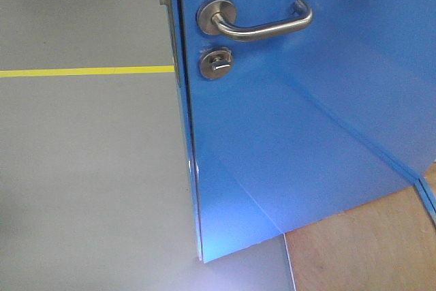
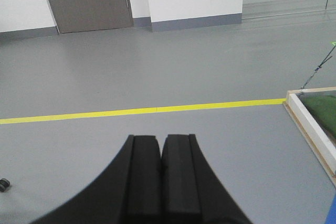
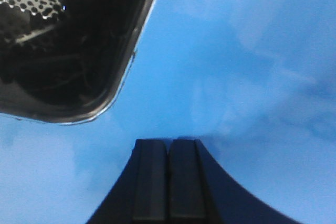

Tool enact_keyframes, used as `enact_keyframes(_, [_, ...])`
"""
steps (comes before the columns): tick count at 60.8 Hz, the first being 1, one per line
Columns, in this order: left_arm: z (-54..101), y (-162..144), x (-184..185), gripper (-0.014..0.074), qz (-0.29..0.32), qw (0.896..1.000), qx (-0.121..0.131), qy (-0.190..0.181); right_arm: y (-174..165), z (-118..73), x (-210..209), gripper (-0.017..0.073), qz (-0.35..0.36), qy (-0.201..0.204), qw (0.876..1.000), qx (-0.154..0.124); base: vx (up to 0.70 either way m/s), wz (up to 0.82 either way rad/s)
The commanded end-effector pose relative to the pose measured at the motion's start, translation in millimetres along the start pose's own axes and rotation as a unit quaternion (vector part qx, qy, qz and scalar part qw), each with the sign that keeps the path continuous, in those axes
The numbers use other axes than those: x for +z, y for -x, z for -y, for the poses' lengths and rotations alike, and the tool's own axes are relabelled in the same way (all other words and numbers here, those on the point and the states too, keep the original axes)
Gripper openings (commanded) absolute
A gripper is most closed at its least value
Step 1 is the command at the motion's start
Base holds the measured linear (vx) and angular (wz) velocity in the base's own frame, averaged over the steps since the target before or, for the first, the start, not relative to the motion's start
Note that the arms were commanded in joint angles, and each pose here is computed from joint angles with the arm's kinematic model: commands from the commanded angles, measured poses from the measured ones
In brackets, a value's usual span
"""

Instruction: Move to blue door and open it

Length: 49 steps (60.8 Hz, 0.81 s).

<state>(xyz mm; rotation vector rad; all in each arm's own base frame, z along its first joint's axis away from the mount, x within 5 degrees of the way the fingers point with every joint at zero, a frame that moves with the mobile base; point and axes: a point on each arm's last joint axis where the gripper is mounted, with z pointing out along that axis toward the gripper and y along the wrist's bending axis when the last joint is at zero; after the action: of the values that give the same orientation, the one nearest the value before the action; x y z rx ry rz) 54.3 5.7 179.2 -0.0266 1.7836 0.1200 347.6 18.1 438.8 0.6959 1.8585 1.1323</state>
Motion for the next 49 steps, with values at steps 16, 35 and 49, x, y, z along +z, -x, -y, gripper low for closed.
enact_keyframes(16, [0.1,6.9,-1.0,0.007,0.048,0.999,-0.005,0.0,10.2,-19.4,-11.9,0.0002,0.061,0.04,0.997,-0.004,0.15,0.12])
enact_keyframes(35, [0.1,6.9,-1.0,0.007,0.048,0.999,-0.005,0.0,10.2,-19.4,-11.9,0.0002,0.061,0.04,0.997,-0.004,0.14,0.12])
enact_keyframes(49, [0.1,6.9,-1.0,0.007,0.048,0.999,-0.005,0.0,10.2,-19.4,-11.9,0.0002,0.061,0.04,0.997,-0.004,0.14,0.1])
